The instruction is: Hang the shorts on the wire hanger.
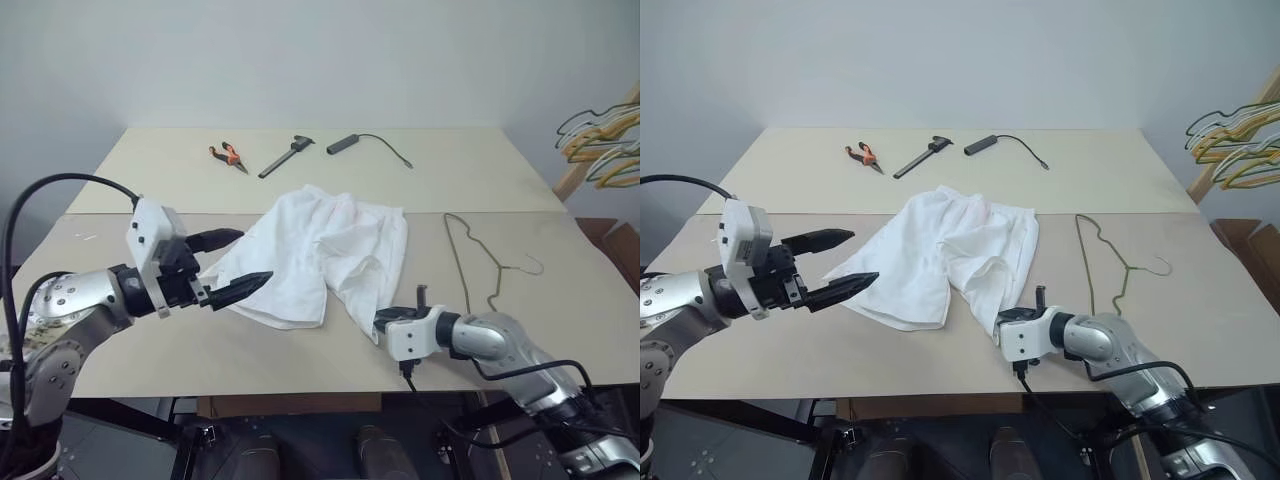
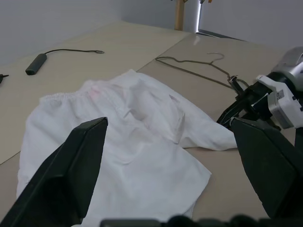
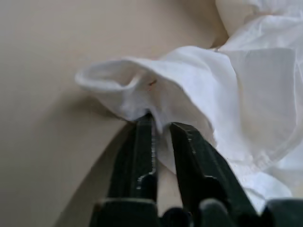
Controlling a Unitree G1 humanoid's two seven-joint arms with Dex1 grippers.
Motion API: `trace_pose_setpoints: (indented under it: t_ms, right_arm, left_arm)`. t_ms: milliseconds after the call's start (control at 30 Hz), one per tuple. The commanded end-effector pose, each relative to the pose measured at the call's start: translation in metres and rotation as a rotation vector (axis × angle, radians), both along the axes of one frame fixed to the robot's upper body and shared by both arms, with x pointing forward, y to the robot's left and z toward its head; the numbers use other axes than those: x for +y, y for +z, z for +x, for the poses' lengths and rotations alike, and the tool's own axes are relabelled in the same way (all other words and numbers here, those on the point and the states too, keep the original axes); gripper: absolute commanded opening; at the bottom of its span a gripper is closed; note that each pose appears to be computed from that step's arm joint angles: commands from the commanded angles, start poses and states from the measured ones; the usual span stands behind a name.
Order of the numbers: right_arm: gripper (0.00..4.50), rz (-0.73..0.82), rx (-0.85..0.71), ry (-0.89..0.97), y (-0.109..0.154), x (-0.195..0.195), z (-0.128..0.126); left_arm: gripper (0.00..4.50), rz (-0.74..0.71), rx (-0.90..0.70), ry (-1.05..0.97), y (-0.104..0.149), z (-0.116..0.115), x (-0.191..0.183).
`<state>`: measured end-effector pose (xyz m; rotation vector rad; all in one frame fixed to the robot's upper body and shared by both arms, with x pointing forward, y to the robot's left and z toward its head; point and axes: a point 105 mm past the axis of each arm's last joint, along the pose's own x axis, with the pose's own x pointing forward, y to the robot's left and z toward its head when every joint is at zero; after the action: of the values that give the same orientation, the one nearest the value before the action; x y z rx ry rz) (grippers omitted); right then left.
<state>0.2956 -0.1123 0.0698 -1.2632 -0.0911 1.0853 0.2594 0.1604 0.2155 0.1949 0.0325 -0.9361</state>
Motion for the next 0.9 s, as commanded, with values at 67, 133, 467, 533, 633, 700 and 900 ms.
trace_pose_setpoints:
  t_ms: [67, 133, 467, 533, 633, 700, 900]
  right_arm:
    - [0.07, 0.04, -0.064, 0.051, 0.014, 0.019, 0.007]
    - [0.07, 0.076, -0.074, 0.074, 0.02, 0.034, 0.01]
    - [0.07, 0.225, -0.102, 0.297, 0.065, 0.161, 0.009]
    - [0.28, 0.225, -0.077, 0.293, 0.062, 0.171, 0.011]
    - [1.04, 0.154, -0.015, 0.317, 0.047, 0.166, 0.005]
    - [1.71, 0.135, 0.032, 0.328, 0.046, 0.154, 0.0]
    - [3.75, 0.142, 0.09, 0.285, 0.064, 0.112, 0.001]
  left_arm:
    - [4.5, 0.007, -0.038, -0.001, 0.007, -0.003, -0.001]
    - [4.5, 0.009, -0.038, 0.0, 0.006, -0.004, -0.001]
    - [4.5, 0.083, -0.091, -0.028, 0.018, 0.011, 0.011]
    - [4.5, 0.092, -0.103, -0.026, 0.02, 0.012, 0.012]
    - [4.5, 0.103, -0.108, -0.023, 0.02, 0.01, 0.013]
    - [4.5, 0.106, -0.104, -0.023, 0.019, 0.007, 0.014]
    - [4.5, 0.157, -0.093, -0.051, 0.01, 0.004, 0.013]
